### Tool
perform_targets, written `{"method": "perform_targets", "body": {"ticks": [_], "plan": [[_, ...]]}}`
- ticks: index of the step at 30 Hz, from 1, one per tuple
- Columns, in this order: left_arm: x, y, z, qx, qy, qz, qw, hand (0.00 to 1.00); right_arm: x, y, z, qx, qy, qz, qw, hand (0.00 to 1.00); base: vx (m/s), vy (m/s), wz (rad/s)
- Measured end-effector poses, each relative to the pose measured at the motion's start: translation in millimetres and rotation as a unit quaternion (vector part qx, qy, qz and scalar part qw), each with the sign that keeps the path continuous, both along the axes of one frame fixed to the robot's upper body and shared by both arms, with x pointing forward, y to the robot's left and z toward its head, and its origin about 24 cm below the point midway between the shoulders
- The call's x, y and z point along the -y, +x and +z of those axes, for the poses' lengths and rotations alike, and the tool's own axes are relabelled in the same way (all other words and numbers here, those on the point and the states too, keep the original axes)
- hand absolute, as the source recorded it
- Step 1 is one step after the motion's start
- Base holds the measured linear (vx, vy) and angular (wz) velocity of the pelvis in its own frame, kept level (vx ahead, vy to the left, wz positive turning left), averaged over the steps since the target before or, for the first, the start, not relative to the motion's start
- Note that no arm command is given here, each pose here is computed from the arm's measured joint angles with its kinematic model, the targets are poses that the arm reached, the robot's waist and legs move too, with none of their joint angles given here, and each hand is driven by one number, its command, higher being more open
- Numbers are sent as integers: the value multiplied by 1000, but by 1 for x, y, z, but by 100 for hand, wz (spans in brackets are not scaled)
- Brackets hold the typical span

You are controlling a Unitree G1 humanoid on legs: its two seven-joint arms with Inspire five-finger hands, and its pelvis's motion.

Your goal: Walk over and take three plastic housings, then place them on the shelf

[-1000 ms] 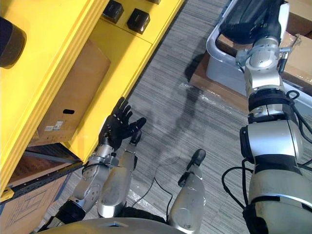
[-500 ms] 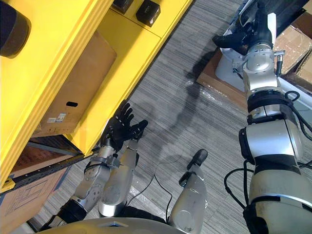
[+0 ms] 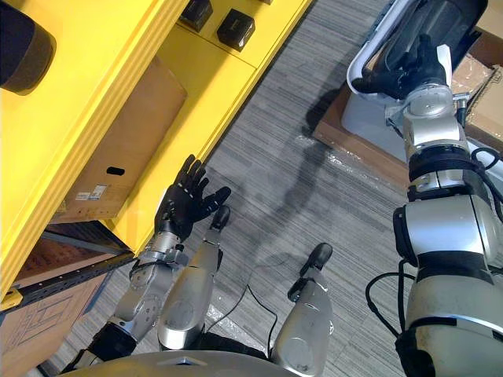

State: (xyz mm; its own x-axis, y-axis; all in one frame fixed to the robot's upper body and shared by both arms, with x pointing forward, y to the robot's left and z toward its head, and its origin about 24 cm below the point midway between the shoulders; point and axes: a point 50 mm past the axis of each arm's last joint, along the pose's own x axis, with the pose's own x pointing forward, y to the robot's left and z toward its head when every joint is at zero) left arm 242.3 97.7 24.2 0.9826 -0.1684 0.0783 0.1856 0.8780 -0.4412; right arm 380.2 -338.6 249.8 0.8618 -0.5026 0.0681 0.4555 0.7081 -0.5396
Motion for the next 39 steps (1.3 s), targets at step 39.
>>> {"method": "perform_targets", "body": {"ticks": [39], "plan": [[-33,-13,20,46,2,49,998,100,-13,-29,45,279,-168,-21,945,100,3,-13,-3]]}}
